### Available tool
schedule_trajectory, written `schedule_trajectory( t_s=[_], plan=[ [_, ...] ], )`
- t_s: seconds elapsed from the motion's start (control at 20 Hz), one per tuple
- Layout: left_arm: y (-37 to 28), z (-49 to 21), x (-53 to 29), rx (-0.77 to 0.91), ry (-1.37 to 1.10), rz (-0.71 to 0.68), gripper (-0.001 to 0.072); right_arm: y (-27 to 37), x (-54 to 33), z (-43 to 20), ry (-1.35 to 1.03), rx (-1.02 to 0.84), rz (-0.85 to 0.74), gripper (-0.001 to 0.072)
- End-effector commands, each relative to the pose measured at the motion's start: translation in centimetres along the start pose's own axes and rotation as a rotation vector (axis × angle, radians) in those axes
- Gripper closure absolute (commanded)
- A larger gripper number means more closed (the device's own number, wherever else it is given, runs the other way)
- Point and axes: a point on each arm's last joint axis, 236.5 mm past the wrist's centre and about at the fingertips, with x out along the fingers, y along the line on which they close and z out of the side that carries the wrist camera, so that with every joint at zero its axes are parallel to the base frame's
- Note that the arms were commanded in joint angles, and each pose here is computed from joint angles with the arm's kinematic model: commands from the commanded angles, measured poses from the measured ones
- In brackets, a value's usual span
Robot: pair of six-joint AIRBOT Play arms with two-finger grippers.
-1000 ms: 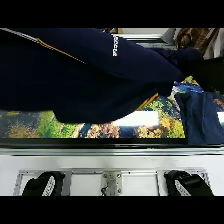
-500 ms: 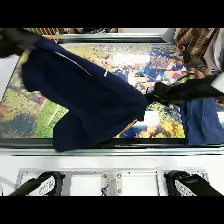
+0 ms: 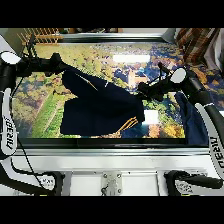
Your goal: Fold the clothes and pants, and hang the long-sleeved shirts on hangers.
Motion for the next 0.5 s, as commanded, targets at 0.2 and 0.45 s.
schedule_trajectory(
  t_s=[0.2, 0.45],
  plan=[
    [1.3, -6.4, -6.7, 0.119, 0.041, 0.207, 0.0701, -2.0, -4.0, -3.2, 0.017, -0.182, -0.21, 0.0691],
    [5.1, -15.9, -6.6, 0.031, 0.112, 0.247, 0.0701, -4.8, -2.4, -7.9, 0.115, -0.272, -0.343, 0.0691]
  ],
)
